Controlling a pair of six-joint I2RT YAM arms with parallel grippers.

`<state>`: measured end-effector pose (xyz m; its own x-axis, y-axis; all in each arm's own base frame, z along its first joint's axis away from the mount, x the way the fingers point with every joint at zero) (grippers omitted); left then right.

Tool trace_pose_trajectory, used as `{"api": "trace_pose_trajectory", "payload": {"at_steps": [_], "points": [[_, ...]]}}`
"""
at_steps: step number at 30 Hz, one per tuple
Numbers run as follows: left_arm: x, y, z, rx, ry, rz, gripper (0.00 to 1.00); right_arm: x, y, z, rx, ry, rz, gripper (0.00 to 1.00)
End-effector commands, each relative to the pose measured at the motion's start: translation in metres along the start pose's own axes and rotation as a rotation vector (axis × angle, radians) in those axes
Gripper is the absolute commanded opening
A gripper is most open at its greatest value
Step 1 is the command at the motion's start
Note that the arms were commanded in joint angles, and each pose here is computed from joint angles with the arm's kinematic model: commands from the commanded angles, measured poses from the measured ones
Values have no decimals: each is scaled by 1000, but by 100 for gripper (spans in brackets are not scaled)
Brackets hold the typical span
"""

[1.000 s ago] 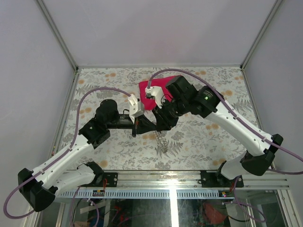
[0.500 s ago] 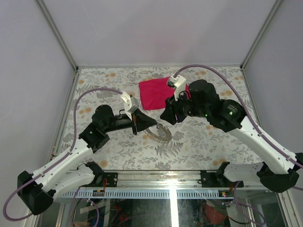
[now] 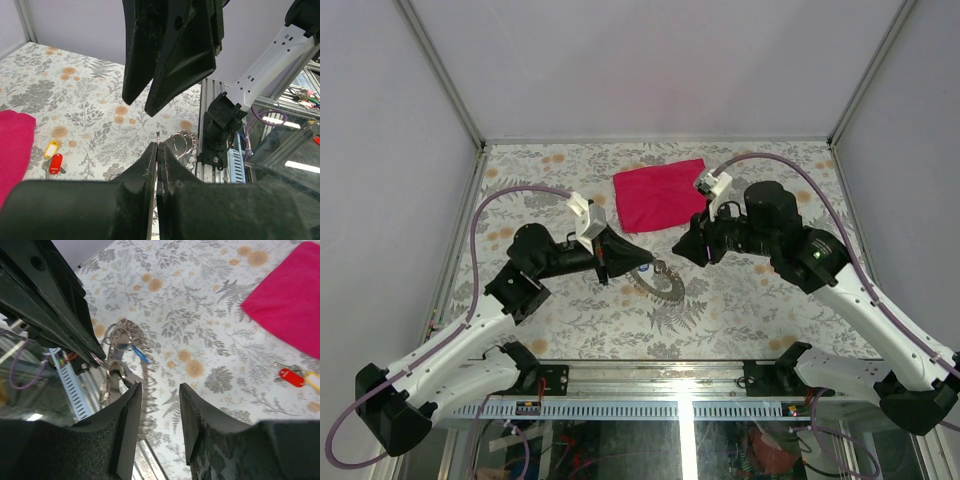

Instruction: Put the keys on the keyring

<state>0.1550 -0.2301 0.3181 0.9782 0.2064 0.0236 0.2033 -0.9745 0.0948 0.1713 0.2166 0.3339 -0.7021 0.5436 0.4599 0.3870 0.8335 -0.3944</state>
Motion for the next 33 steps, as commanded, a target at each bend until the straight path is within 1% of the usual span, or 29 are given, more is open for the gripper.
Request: {"api": "trace_pose_trajectory", "payload": {"at_steps": [1,3,6,14,19,24,27,31,33], "points": [[-5,3,-28,-81,87,65,0,-5,-17,-5,-93,-169,37,42],[-4,5,-28,-72,89,71,0,-5,-18,7,-53,-208,-6,45],[-3,7,-28,-63,93,73,0,0,-19,19,-3,-221,-75,48],[6,14,-27,-50,78,53,0,12,-12,30,121,-163,-209,54],[8,17,-26,-51,70,49,0,20,-9,28,110,-122,-267,57],[8,20,-26,-57,62,68,0,36,8,32,83,-93,-338,59],[9,21,-26,-62,61,67,0,37,13,32,63,-103,-318,61],[12,20,-25,-57,55,24,0,24,5,25,-18,-119,-172,62],[15,19,-23,-51,48,-8,0,19,0,24,-36,-121,-116,62]]}}
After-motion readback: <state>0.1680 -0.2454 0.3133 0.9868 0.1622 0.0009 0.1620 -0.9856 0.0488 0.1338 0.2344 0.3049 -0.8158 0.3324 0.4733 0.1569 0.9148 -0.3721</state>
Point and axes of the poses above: each gripper's point midway between its finger pads, its own y axis out along the fingers, its own x axis along the line the jaws close on, z = x × y, the point moved 6 cm from there along -y, back along the fingers, and after that the axes turned 11 degrees about y, right-handed, at the moved point
